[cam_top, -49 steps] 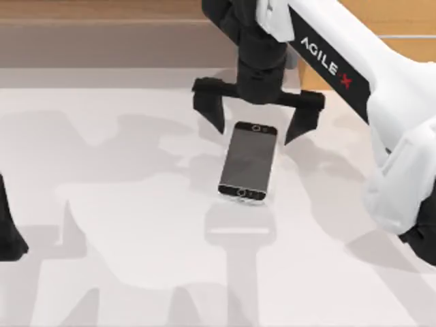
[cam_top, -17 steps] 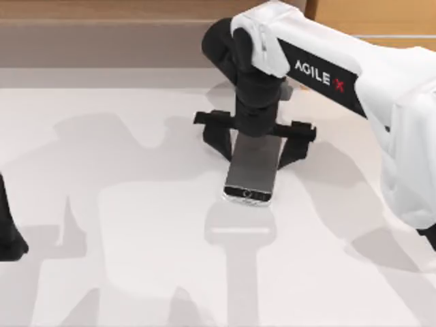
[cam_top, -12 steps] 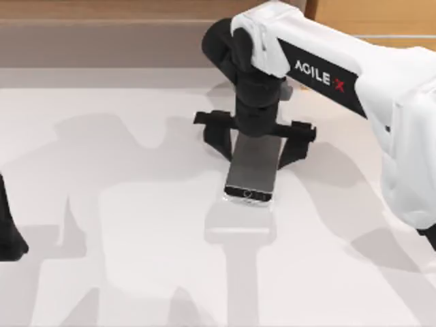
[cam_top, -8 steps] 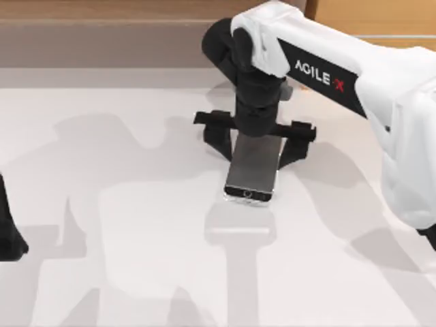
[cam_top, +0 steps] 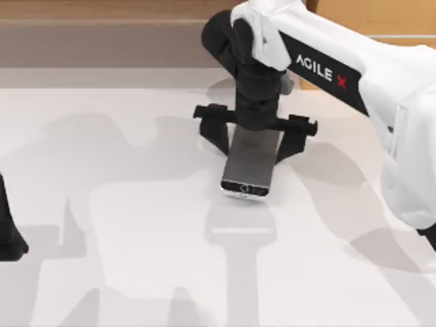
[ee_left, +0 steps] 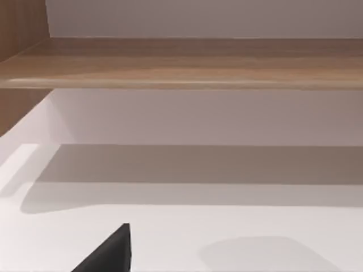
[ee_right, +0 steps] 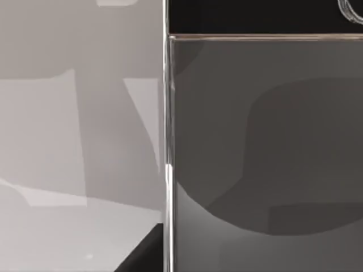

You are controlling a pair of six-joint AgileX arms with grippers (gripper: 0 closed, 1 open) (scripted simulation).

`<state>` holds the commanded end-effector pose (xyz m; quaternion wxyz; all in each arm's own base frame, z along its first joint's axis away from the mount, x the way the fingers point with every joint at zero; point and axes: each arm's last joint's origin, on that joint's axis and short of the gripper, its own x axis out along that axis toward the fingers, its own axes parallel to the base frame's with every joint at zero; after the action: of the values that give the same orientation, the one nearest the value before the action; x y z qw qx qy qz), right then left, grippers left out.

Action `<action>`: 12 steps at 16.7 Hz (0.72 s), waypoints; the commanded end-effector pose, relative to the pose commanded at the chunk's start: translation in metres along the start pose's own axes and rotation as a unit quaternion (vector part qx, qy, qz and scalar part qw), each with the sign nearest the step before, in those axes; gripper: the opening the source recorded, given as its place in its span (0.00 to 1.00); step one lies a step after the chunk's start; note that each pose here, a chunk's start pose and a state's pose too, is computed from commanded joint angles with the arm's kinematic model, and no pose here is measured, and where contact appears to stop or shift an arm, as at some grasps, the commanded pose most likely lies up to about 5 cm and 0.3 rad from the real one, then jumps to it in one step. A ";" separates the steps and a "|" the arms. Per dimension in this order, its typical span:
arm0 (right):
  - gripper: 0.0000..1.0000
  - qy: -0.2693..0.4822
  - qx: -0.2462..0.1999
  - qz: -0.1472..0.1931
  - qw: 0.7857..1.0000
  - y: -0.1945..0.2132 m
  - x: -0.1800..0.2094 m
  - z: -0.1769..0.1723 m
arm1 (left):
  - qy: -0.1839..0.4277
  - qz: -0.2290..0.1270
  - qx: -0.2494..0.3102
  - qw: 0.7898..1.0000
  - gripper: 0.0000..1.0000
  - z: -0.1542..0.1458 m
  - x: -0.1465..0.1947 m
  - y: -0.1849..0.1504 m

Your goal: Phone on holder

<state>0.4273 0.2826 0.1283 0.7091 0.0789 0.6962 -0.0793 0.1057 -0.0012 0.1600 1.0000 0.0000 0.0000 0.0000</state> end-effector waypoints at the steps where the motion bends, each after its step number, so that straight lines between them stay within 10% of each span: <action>1: 0.00 0.000 0.000 0.000 1.000 0.000 -0.004 0.000 | 0.000 0.000 0.000 1.000 1.00 0.000 0.000 0.000; 7: 0.00 -0.001 0.000 0.006 1.000 -0.002 -0.010 0.002 | 0.000 0.000 0.000 1.000 1.00 0.000 0.000 0.000; 12: 0.00 -0.018 -0.040 0.116 0.992 -0.047 -0.081 0.027 | 0.000 0.000 0.000 1.000 1.00 0.000 0.000 0.000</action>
<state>0.4415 0.2313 0.2092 0.7282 0.1289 0.6724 0.0300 0.1057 -0.0012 0.1600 1.0000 0.0000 0.0000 0.0000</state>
